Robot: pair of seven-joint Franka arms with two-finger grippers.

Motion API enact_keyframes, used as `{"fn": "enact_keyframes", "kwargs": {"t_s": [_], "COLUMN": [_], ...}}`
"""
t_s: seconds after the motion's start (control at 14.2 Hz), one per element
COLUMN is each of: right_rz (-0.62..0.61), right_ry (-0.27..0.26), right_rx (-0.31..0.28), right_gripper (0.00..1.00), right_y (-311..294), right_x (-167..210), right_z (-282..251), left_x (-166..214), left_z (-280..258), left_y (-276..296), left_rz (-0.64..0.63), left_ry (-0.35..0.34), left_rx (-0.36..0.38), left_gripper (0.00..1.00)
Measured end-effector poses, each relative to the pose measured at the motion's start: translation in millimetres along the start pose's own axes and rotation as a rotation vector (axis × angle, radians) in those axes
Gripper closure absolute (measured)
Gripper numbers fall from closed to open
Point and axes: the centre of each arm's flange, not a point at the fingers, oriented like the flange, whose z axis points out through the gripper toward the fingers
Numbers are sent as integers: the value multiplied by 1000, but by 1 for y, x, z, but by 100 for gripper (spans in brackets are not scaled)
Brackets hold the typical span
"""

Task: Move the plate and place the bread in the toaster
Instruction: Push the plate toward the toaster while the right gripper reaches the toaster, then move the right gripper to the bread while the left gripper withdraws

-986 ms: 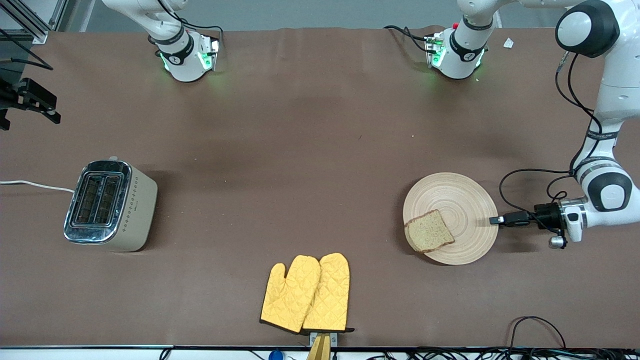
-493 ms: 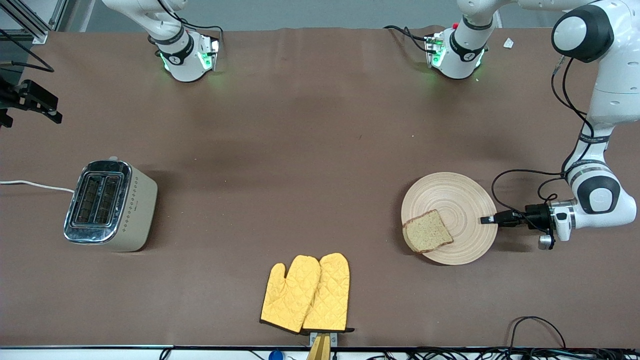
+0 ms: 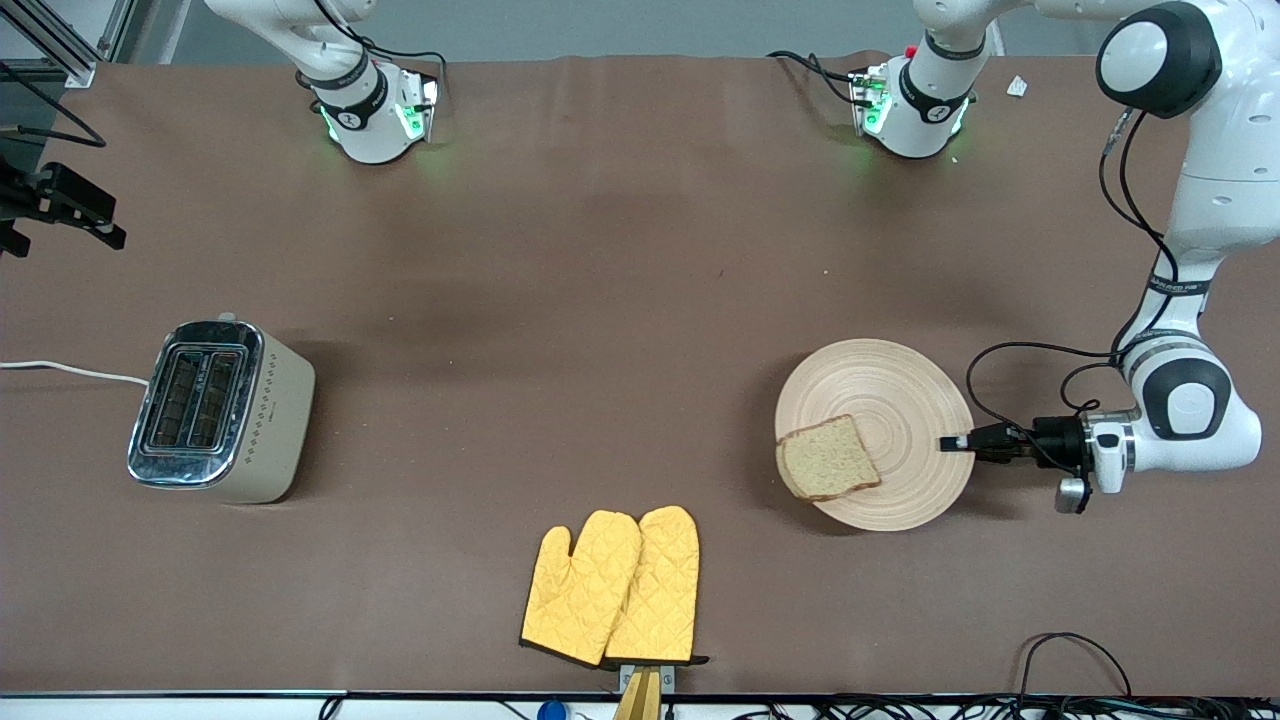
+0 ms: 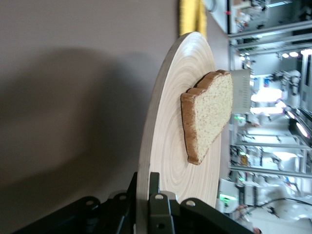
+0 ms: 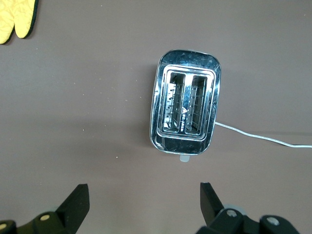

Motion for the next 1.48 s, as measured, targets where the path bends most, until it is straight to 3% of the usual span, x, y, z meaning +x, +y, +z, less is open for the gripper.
{"fn": "enact_keyframes", "kwargs": {"t_s": [0.14, 0.28, 0.63, 0.77, 1.13, 1.2, 1.48], "right_rz": [-5, -15, -1, -20, -46, -54, -117], "right_ry": [-7, -12, -36, -33, -3, 4, 42], "right_rx": [9, 48, 102, 106, 100, 104, 118], "right_gripper": [0, 0, 0, 0, 0, 0, 0], "right_y": [-3, -13, -27, -42, -86, -96, -156], "right_x": [0, 3, 31, 54, 103, 110, 134], "right_z": [3, 9, 56, 87, 163, 176, 237], "left_x": [19, 32, 8, -9, -33, -33, -24], "left_z": [58, 136, 309, 343, 370, 370, 357], "left_y": [40, 73, 122, 120, 105, 104, 105], "left_rz": [34, 62, -8, -18, 8, 4, -29], "left_ry": [-51, -98, -65, -48, -30, -28, 19], "left_rx": [-14, 28, 30, 67, 60, 57, 64], "left_gripper": [91, 91, 91, 91, 91, 86, 47]}}
